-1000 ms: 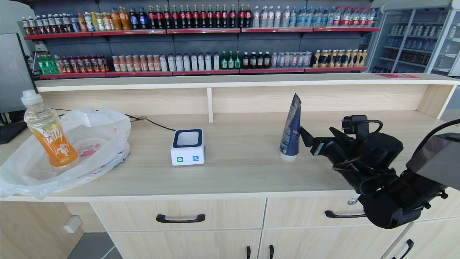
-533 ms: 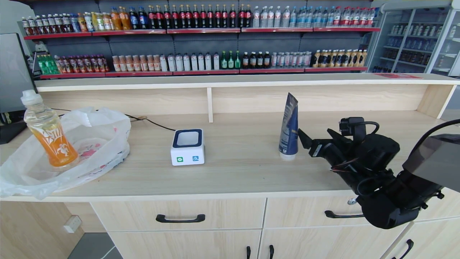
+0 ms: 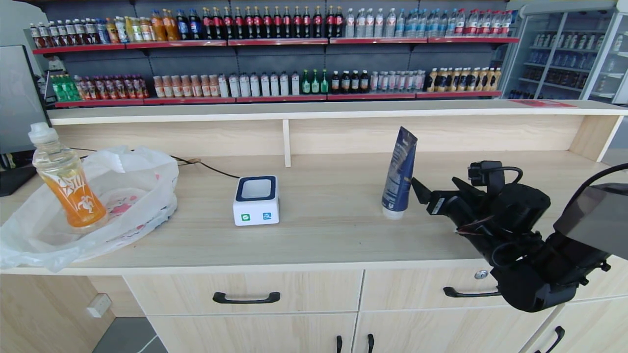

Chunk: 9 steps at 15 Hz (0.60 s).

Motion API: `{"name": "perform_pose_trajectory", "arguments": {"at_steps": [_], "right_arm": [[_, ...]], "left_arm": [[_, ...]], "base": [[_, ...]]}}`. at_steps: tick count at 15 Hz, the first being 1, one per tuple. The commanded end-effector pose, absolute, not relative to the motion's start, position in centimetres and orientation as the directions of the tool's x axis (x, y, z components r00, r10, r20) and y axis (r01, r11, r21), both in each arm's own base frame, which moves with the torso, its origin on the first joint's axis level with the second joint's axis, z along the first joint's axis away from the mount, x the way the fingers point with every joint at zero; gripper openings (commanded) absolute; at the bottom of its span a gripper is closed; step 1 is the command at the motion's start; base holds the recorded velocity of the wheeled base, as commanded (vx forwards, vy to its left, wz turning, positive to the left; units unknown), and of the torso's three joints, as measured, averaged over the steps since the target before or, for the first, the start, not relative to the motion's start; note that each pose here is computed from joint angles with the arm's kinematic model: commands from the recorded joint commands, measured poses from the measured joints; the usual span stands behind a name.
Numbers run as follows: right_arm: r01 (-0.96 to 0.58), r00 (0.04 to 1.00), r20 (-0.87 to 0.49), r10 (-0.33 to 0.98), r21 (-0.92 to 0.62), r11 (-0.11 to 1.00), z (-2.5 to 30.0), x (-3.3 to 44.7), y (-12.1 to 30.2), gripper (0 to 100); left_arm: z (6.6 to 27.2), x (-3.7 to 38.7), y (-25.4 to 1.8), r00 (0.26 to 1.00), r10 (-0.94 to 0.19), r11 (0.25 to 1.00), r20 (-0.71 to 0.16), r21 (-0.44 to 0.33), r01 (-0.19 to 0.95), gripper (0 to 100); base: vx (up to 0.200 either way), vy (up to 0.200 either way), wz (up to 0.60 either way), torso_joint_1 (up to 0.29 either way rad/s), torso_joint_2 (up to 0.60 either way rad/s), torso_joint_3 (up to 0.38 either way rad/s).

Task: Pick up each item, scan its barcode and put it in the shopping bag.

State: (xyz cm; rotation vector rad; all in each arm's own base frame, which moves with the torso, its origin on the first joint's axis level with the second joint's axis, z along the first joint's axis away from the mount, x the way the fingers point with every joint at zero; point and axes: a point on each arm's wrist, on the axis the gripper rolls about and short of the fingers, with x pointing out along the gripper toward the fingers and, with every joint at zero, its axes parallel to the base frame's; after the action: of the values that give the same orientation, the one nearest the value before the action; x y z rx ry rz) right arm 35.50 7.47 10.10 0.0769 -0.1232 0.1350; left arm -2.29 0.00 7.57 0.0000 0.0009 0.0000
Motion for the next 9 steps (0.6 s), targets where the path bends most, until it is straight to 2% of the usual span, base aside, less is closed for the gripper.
{"name": "perform_pose_trajectory", "arguments": {"at_steps": [1,9], "right_arm": [[-0.128,0.984,0.134,0.118,0.069,0.989,10.6,35.0,6.9,100],[-0.104,0.988,0.116,0.098,0.044,0.994,12.7,30.0,5.5,100]], "left_arm": [[7.6,-2.3,0.0,1.0,0.0,1.0,0.0,0.0,0.0,100],[7.6,-2.3,0.0,1.0,0.0,1.0,0.0,0.0,0.0,100]], "base": [[0.0,0.0,0.0,0.0,0.0,0.0],[0.0,0.0,0.0,0.0,0.0,0.0]]}}
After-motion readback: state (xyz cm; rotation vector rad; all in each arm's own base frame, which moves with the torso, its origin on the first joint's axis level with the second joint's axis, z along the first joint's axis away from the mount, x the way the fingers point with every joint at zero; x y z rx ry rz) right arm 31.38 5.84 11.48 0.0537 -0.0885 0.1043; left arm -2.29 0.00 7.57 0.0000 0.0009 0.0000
